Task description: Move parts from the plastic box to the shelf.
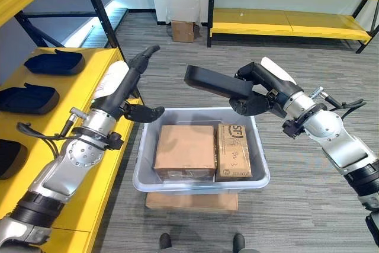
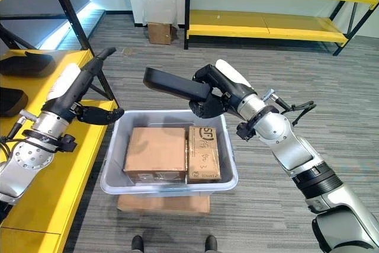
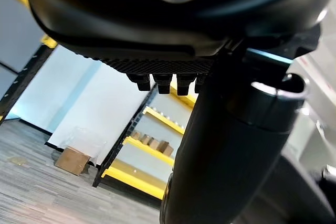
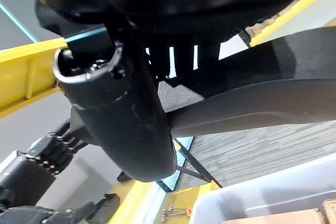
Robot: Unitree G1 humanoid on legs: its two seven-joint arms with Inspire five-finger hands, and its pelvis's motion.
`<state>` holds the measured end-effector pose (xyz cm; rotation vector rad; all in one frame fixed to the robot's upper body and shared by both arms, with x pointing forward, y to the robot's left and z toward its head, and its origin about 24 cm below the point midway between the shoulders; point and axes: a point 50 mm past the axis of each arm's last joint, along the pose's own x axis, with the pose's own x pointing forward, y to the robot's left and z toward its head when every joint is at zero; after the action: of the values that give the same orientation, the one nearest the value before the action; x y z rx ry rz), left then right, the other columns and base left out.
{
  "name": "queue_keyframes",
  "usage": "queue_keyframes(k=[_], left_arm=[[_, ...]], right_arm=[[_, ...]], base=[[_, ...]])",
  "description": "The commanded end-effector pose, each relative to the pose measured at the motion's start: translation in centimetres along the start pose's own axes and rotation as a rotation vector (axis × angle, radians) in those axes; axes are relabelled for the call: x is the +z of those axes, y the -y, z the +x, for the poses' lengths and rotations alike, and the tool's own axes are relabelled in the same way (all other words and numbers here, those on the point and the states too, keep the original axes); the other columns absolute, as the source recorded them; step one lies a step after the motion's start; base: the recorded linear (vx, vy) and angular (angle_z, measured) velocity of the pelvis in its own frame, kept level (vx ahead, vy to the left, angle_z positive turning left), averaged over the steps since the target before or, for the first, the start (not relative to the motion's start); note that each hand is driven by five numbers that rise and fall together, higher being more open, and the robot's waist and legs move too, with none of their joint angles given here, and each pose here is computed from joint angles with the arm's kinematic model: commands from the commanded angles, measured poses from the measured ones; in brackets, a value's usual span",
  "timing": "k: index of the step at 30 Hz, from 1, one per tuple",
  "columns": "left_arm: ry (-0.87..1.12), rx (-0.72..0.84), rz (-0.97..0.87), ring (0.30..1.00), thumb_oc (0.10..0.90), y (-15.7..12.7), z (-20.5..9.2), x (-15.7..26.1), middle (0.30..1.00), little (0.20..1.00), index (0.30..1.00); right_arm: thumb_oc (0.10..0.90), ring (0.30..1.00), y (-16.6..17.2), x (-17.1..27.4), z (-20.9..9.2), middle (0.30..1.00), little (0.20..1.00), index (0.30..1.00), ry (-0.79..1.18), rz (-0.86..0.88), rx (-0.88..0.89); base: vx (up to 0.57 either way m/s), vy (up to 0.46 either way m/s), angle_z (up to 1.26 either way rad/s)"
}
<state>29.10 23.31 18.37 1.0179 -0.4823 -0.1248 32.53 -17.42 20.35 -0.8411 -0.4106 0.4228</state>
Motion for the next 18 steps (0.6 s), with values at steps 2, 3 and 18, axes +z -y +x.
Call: queue_keyframes(k=[2,3,18], left_arm=[[0.087,0.052,0.118,1.0,0.9,-2.6,1.4,0.6,1.0,1.0,1.0],[0.08,0.047,0.114,1.0,0.9,-2.3,1.4,0.5,1.0,1.0,1.0],[-0.01,0.071,0.016,1.0,0.9,-0.4,1.3,-1.1,1.0,1.0,1.0]], right_arm=[[0.4,0.3,2.4,4.4,2.1,0.3,0.3,0.3,0.239,-0.002,-0.088],[0.4,0.3,2.3,4.5,2.2,0.3,0.3,0.3,0.244,0.0,-0.086],[0.4,0.3,1.7,4.9,2.3,0.3,0.3,0.3,0.269,0.051,-0.075]], base=[[0.0,0.0,0.0],[0.0,0.0,0.0],[0.0,0.001,-0.02]])
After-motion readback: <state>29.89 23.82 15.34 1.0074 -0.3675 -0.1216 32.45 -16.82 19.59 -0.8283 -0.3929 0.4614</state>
